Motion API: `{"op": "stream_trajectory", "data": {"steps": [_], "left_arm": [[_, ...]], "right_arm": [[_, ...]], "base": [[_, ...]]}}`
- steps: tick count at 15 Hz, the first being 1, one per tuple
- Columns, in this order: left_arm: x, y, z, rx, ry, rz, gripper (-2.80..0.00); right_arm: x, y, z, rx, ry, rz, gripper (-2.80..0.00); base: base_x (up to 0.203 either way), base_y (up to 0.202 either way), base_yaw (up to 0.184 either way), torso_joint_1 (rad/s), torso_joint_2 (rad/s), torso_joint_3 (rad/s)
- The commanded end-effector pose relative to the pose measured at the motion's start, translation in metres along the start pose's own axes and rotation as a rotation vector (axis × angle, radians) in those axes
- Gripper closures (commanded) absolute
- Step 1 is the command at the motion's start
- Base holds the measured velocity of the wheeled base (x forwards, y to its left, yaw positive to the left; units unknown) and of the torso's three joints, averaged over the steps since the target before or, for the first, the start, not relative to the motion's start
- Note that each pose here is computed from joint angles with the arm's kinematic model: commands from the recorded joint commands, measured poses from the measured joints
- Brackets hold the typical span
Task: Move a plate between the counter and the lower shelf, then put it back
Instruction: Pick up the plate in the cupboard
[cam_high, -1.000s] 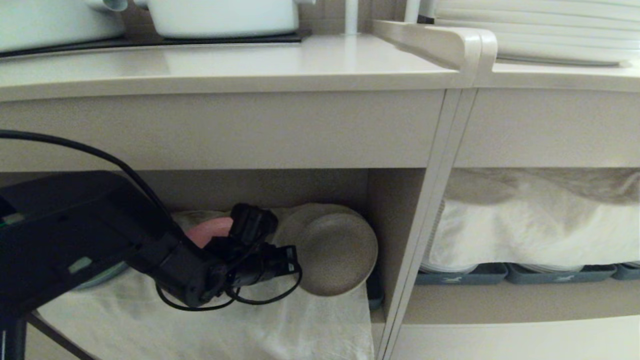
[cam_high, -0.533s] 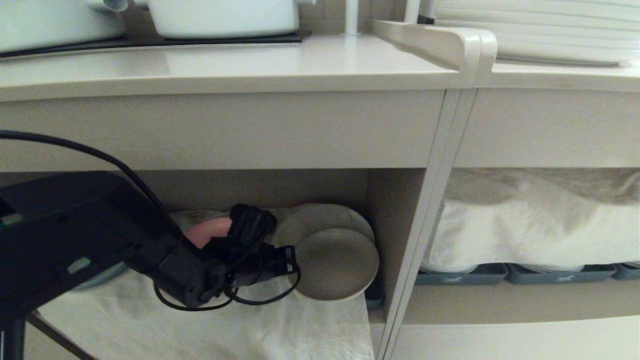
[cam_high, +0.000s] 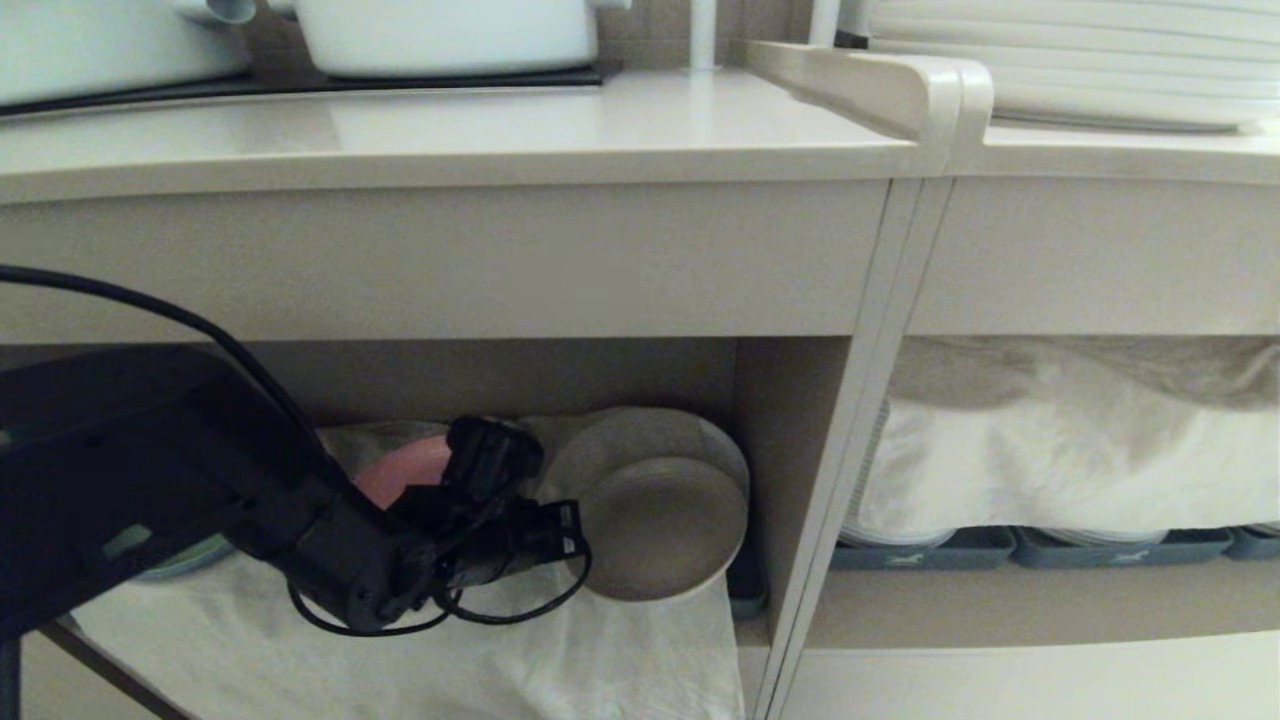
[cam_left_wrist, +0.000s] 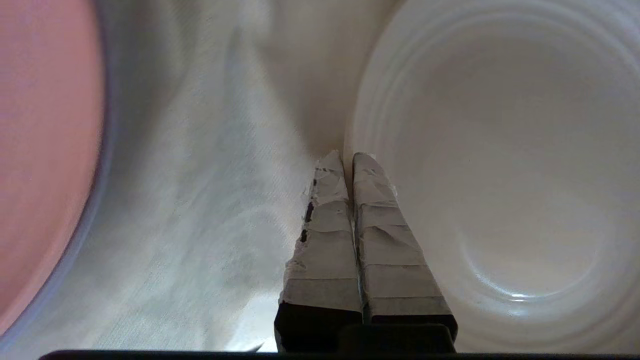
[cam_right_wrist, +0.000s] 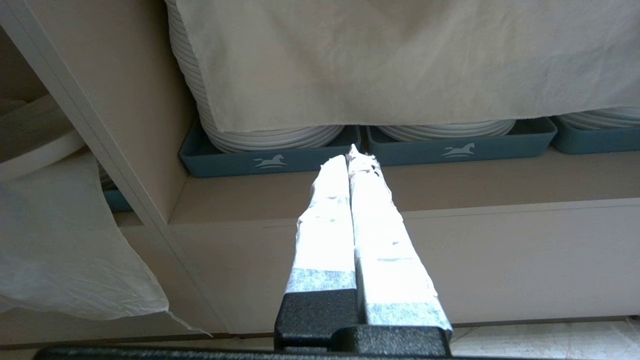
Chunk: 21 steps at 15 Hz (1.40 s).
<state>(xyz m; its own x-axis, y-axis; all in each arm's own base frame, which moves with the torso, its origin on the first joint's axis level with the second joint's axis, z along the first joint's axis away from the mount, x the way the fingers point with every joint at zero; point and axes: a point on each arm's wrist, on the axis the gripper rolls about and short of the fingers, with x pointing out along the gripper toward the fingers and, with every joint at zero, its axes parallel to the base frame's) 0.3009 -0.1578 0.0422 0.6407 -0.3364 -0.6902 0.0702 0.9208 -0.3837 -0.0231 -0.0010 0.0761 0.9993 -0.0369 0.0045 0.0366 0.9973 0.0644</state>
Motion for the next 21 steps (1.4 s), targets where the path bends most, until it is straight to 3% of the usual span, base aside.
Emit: {"op": "stream_trajectory", "data": {"steps": [1,10,21], "left_arm": [[-0.006,0.004,0.002,-0.013,-0.008,0.008,0.0],[-0.019,0.011,0.005,-0.072,-0.04,0.034,0.0],[-0.039,0.016,-0.005,-0.067,-0.028,0.045,0.0]], "right_arm": [[0.0,0.0,0.0,0.0,0.001,0.0,0.0],[0.0,0.0,0.0,0.0,0.001,0.0,0.0],[0.0,0.0,0.0,0.0,0.001,0.0,0.0]], "base": [[0.0,0.0,0.0,0.0,0.0,0.0],[0.0,0.0,0.0,0.0,0.0,0.0],[0.0,0.0,0.0,0.0,0.0,0.0]]}}
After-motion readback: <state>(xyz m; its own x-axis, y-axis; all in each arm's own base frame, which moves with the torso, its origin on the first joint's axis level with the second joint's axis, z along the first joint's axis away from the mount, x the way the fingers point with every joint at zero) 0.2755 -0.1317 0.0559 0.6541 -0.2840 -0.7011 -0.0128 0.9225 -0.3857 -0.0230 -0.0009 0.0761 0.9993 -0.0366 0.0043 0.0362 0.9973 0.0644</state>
